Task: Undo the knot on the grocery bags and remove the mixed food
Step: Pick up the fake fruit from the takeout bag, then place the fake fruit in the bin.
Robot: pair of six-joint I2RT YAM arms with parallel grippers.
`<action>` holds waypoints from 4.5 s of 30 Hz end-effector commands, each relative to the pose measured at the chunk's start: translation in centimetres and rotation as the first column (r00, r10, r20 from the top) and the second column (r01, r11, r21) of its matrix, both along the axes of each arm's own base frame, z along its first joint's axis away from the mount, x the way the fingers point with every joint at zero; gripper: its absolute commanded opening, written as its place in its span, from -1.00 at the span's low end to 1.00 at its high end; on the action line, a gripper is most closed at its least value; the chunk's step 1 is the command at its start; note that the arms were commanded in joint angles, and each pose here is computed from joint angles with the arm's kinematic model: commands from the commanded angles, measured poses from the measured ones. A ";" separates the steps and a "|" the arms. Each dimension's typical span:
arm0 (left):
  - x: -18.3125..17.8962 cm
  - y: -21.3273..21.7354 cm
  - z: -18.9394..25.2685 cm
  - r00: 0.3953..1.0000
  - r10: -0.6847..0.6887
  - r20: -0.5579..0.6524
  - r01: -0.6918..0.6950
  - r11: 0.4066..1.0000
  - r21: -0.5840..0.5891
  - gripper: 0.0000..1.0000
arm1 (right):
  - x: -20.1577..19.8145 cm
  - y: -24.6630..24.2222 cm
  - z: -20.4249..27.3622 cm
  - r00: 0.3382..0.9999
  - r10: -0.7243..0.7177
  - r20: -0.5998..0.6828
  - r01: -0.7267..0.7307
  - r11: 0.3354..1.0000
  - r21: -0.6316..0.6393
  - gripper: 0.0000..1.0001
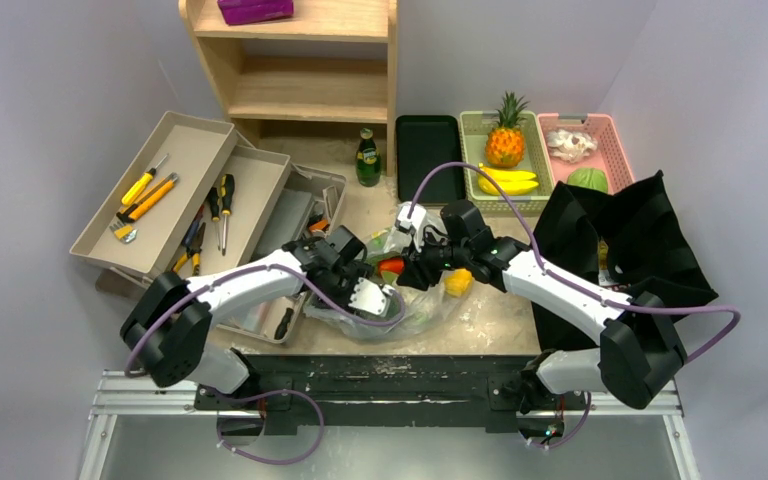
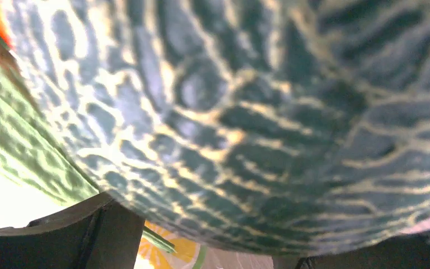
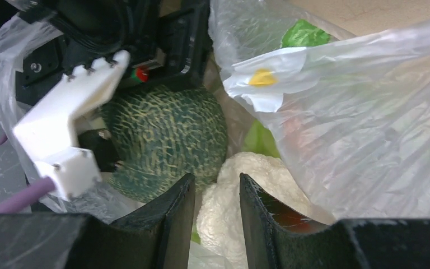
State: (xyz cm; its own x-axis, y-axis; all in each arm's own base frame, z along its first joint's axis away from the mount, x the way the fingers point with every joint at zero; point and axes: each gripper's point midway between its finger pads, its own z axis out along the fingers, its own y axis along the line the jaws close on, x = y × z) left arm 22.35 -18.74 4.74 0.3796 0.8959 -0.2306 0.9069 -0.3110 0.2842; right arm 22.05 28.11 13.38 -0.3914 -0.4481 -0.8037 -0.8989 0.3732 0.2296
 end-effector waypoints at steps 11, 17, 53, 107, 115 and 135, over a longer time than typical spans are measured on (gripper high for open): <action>0.1 0.7 -1.4 0.994 0.044 -0.097 -0.033 0.993 0.117 -0.73 | -0.4 0.2 1.5 0.998 0.037 0.045 -0.039 0.999 0.036 -0.32; 1.4 -2.3 5.4 0.996 0.072 0.042 -0.065 0.987 -0.146 -1.00 | -0.1 0.3 1.9 0.998 0.026 0.050 -0.028 0.999 0.045 -0.32; -1.3 -7.9 28.6 0.975 0.192 0.108 -0.037 0.625 -0.780 -1.00 | -0.3 1.7 14.4 0.980 -0.087 0.178 0.007 0.914 0.406 0.20; 4.6 -2.0 38.0 0.830 0.475 -0.291 -0.469 0.313 -0.826 1.00 | 30.6 -16.6 30.9 0.216 -0.944 0.250 0.762 0.323 0.561 -1.00; 7.1 -2.3 34.0 0.800 0.516 -0.306 -0.534 0.380 -0.755 1.00 | 39.8 -16.7 25.4 0.138 -0.963 0.231 0.809 0.244 0.535 -1.00; 13.6 -0.1 30.7 0.751 0.519 -0.407 -0.617 0.335 -0.712 1.00 | 48.4 -20.8 15.6 -0.097 -0.933 0.347 0.834 0.114 0.540 -1.00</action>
